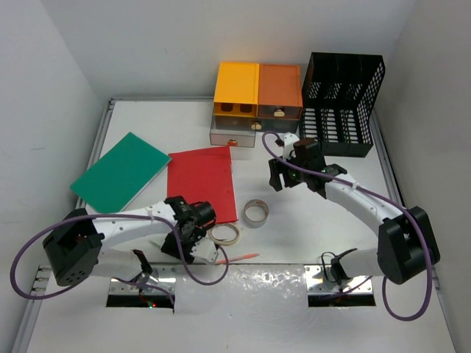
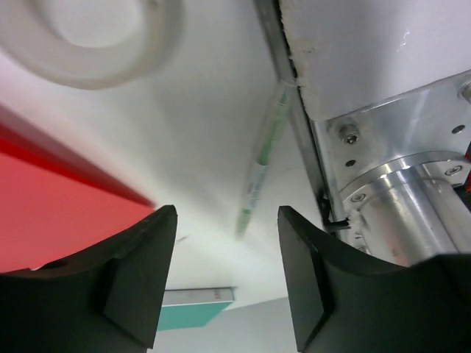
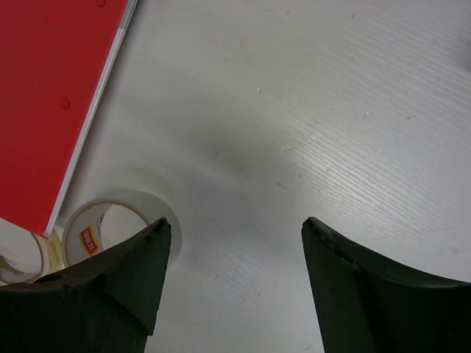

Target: Organize the desk

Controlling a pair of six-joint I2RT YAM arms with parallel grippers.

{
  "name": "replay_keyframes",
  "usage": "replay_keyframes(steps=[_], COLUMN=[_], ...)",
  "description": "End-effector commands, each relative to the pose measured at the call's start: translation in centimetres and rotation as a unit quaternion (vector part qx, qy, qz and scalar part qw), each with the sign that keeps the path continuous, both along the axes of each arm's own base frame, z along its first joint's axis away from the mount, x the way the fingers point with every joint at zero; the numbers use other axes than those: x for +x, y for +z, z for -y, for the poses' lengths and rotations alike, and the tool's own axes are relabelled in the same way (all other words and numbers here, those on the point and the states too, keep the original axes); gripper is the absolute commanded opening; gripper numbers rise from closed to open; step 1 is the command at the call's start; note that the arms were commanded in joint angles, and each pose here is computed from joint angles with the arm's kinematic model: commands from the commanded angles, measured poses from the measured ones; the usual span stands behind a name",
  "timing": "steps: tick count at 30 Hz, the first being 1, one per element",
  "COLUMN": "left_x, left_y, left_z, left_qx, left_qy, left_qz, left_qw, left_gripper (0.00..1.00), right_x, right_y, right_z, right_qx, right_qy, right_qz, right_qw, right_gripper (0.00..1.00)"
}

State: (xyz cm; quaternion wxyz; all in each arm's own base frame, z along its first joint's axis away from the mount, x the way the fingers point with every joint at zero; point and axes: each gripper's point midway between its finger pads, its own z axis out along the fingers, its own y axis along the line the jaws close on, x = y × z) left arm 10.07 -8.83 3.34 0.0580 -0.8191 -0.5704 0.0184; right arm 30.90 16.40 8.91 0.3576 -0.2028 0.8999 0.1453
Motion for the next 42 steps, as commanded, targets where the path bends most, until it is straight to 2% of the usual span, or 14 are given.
replay_keyframes(steps=[1, 12, 16, 19, 25, 30, 36, 39, 42], left_x=[-0.3, 1.3, 1.2, 1.6, 1.4, 2.6, 3.6, 2.8, 2.4], left_y=[-0.8, -1.9, -2.2, -2.3, -2.7, -4.0, -4.1, -4.2, -4.3], left_z=[-0.5, -2.1, -2.7, -3.1, -2.5, -2.6, 0.7, 2.3, 2.2], left_qx=[0.022, 0.075, 0.11, 0.115, 0.122, 0.141, 0.06, 0.016, 0.006], left_qy=[0.045, 0.022, 0.017, 0.004, -0.014, -0.009, -0.006, 0.0, -0.008], left_qz=[0.01, 0.046, 0.033, 0.047, 0.026, 0.054, 0.071, 0.044, 0.038], left_qw=[0.999, 0.996, 0.993, 0.992, 0.992, 0.989, 0.996, 0.999, 0.999], left_gripper=[0.99, 1.0, 1.0, 1.0, 1.0, 1.0, 1.0, 1.0, 1.0], right_x=[1.1, 0.9, 1.0, 1.2, 1.4, 1.5, 1.9, 2.2, 2.4], right_y=[1.8, 2.0, 2.4, 2.7, 3.6, 4.1, 4.7, 4.9, 4.8], right_z=[-1.1, -1.2, -1.0, -0.4, 0.2, 1.0, 2.0, 2.1, 2.2], right_qx=[0.018, 0.005, -0.005, -0.022, -0.04, -0.054, -0.081, -0.084, -0.087], right_qy=[-0.001, 0.004, 0.005, 0.003, 0.0, -0.007, -0.018, -0.019, -0.021], right_qz=[0.024, 0.023, 0.029, 0.034, 0.045, 0.062, 0.074, 0.081, 0.082], right_qw=[1.0, 1.0, 1.0, 0.999, 0.998, 0.997, 0.994, 0.993, 0.993], right_gripper=[0.71, 0.71, 0.71, 0.71, 0.72, 0.74, 0.74, 0.75, 0.75])
